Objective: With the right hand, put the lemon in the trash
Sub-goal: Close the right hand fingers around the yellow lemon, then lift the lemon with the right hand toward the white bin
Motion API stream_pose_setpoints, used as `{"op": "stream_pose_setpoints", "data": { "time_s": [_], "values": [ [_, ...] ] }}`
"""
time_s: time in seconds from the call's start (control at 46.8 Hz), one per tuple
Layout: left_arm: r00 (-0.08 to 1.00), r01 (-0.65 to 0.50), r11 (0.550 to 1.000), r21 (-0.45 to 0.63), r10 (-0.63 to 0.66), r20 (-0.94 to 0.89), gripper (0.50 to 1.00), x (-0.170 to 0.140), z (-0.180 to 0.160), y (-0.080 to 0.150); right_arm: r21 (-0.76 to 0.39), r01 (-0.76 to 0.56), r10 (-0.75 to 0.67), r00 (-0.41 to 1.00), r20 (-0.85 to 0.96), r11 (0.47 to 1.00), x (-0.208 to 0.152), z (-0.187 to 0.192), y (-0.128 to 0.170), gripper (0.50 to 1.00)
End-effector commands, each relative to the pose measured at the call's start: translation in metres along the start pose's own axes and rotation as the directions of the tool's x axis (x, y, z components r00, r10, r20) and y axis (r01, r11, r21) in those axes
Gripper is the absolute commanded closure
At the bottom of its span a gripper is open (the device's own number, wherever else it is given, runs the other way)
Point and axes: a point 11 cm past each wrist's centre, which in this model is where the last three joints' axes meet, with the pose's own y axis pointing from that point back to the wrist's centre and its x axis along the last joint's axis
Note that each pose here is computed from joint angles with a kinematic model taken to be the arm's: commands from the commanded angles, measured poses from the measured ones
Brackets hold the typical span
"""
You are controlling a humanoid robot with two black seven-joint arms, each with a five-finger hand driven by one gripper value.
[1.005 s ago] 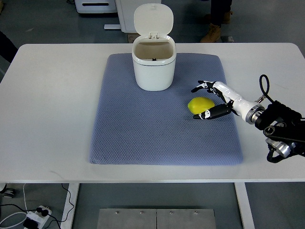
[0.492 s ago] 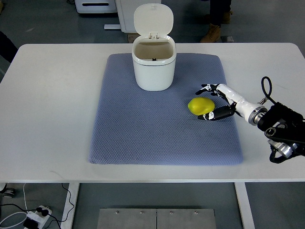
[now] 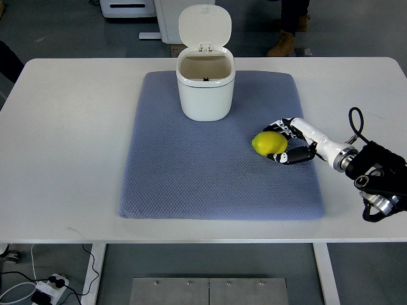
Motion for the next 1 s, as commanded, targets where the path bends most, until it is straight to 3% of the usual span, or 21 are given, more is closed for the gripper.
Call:
{"op": "stream_pose_setpoints", "data": {
  "time_s": [0.0,0.064,0.62,0.984],
  "values": [
    [1.000,0.000,1.000,0.000,0.000,-0.001,0.500,0.000,0.000,0.000,0.012,0.004,-0.004,1.000,-0.001,1.000,-0.001,-0.001,0.000,0.935],
    [1.000,0.000,1.000,0.000,0.000,-0.001,0.500,0.000,0.000,0.000,0.014,0.004,-0.004,1.000,-0.001,1.000,-0.001,-0.002,0.000,1.000],
    [1.000,0.000,1.000,0.000,0.000,0.000,0.500,0.000,0.000,0.000,0.121,0.011,-0.012,1.000,0.008,0.993,0.000,-0.022,0.000,1.000],
    [1.000,0.000,1.000,0.000,0.000,0.000,0.500,0.000,0.000,0.000,0.129,-0.063,0.066,0.998,-0.021,0.990,0.043,-0.029,0.007,1.000]
  ]
}}
